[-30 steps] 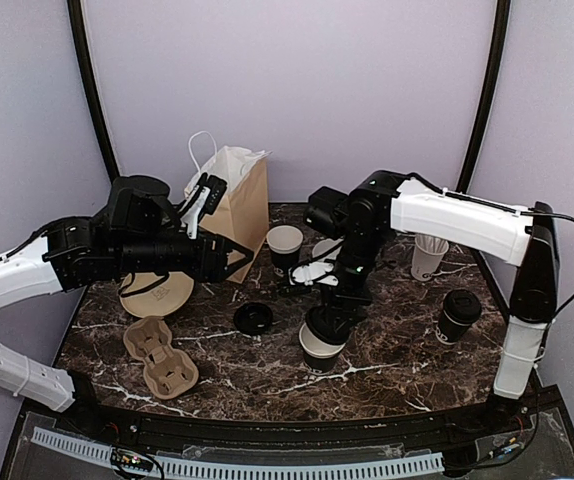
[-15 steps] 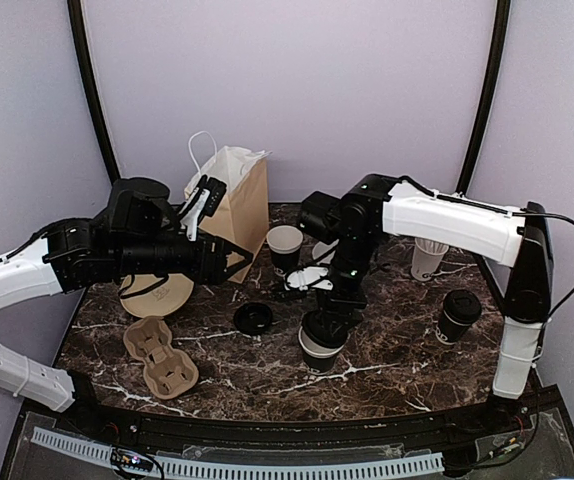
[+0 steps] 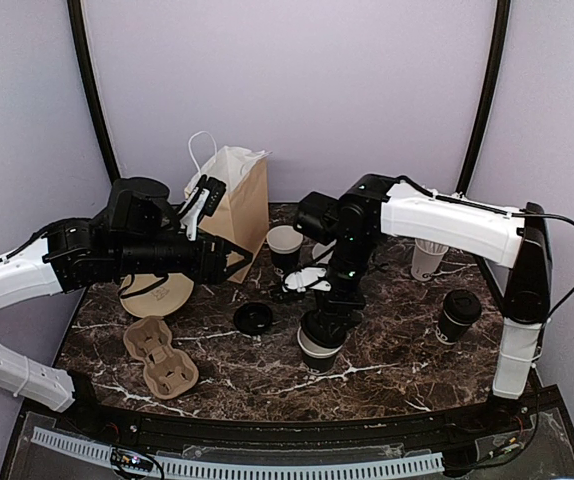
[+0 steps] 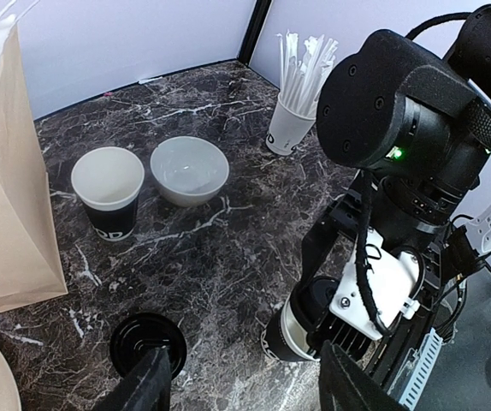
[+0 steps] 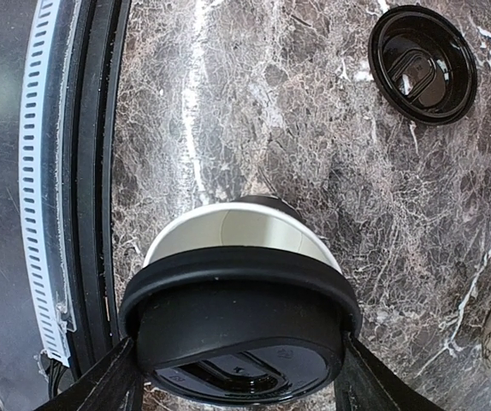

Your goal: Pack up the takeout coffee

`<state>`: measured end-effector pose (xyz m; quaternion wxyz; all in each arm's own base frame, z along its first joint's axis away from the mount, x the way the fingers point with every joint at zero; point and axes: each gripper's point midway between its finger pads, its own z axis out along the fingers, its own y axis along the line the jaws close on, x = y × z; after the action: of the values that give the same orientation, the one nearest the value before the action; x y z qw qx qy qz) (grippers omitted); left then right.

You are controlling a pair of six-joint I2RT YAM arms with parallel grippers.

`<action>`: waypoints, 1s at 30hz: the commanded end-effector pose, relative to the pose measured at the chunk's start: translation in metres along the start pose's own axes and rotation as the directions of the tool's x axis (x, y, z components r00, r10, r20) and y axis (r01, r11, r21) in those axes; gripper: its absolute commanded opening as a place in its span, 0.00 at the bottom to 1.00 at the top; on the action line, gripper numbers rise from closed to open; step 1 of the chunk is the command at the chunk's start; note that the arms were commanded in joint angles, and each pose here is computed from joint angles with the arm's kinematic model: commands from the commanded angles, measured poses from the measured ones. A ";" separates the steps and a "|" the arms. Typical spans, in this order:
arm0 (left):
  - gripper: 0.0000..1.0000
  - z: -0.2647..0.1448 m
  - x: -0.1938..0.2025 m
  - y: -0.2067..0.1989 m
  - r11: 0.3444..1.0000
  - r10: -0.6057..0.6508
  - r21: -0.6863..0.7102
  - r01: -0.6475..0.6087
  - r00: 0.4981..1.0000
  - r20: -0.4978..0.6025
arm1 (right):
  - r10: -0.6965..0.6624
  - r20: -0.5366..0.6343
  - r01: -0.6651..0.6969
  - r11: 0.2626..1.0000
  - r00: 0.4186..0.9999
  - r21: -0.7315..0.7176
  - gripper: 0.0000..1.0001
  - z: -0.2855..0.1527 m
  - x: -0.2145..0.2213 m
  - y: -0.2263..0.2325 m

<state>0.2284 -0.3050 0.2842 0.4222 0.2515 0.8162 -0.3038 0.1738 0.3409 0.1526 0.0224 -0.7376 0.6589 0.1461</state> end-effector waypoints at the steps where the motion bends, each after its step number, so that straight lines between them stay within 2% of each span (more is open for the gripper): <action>1: 0.61 -0.009 -0.006 0.000 1.000 -0.001 0.008 0.001 1.000 0.030 | -0.010 -0.007 0.010 1.000 1.000 -0.016 0.74 0.003 -0.006 0.005; 11: 0.61 -0.009 0.001 0.004 1.000 -0.014 -0.005 0.014 1.000 0.017 | -0.022 -0.018 0.022 1.000 1.000 -0.009 0.81 0.008 -0.010 0.006; 12: 0.62 -0.008 0.002 0.005 1.000 -0.019 -0.009 0.019 1.000 0.014 | -0.023 -0.016 0.023 1.000 1.000 -0.005 0.84 0.006 -0.010 0.005; 13: 0.62 -0.008 0.002 0.006 1.000 -0.022 -0.013 0.022 1.000 0.012 | -0.025 -0.014 0.025 1.000 1.000 0.001 0.95 0.004 -0.010 0.006; 14: 0.63 -0.008 0.004 0.008 0.999 -0.030 -0.023 0.030 1.000 0.007 | -0.026 -0.010 0.026 1.000 1.000 0.005 0.98 0.002 -0.010 0.006; 20: 0.68 0.002 0.021 0.026 0.982 -0.165 -0.104 0.159 0.985 -0.053 | -0.036 0.033 0.035 0.998 0.999 0.049 0.98 -0.023 -0.010 0.010; 24: 0.60 0.024 0.047 0.020 0.951 -0.308 -0.082 0.298 0.939 -0.154 | -0.001 0.108 -0.009 0.996 0.994 0.092 0.98 -0.049 -0.005 0.005; 27: 0.55 0.039 0.067 0.002 0.927 -0.364 0.002 0.376 0.899 -0.244 | 0.064 0.188 -0.084 0.992 0.980 0.098 0.98 -0.061 0.002 -0.004; 30: 0.48 0.054 0.078 -0.007 0.904 -0.396 0.043 0.426 0.870 -0.293 | 0.170 0.330 -0.220 0.968 0.929 0.119 0.98 -0.071 0.004 -0.022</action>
<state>0.2275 -0.3152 0.2102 0.2839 0.1502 0.8868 -0.3322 0.1886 0.3251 0.2035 0.1103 -0.7012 0.6839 0.1685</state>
